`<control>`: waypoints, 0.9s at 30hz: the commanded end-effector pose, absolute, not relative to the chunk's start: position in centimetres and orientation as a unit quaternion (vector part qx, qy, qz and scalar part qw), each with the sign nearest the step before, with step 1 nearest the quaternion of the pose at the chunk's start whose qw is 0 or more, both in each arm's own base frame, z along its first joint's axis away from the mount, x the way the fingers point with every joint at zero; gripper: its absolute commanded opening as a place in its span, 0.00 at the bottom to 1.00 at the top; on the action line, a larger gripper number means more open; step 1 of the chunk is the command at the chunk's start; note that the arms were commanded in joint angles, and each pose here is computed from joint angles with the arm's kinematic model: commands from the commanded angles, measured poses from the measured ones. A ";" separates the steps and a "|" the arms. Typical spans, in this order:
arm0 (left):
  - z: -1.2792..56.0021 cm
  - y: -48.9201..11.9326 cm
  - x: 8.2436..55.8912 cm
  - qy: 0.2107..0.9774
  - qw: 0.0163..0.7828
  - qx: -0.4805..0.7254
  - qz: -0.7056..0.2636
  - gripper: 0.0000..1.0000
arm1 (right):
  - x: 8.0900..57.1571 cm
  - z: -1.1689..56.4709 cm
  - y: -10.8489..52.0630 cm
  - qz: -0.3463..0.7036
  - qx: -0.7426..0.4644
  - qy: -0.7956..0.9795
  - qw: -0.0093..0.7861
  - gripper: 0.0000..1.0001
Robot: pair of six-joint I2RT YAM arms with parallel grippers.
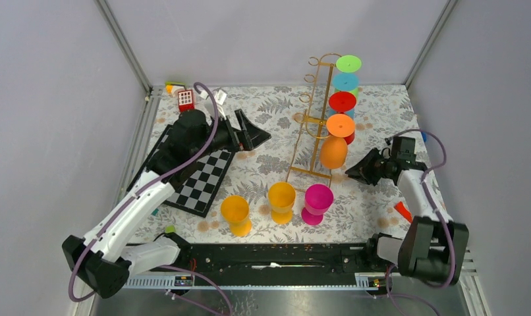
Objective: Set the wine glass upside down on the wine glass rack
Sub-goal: Pick up the wine glass at the center of the board.
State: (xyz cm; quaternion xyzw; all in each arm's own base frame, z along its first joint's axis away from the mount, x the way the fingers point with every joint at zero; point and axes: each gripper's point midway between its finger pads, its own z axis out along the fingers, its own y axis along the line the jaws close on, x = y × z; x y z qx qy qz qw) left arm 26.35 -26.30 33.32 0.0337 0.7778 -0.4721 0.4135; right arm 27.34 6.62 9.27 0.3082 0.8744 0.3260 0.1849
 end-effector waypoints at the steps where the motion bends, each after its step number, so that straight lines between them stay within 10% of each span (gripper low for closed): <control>1: 32.2 -23.1 26.4 0.776 0.493 0.091 -0.383 0.99 | 23.4 11.0 4.6 0.238 0.258 0.915 0.199 0.29; 11: 29.5 -19.2 27.0 0.786 0.543 0.120 -0.269 0.99 | 17.6 14.5 5.6 0.232 0.237 0.917 0.221 0.58; 27: 29.0 -21.6 26.5 0.802 0.489 0.150 -0.309 0.99 | 13.8 17.0 9.2 0.301 0.219 0.903 0.213 0.69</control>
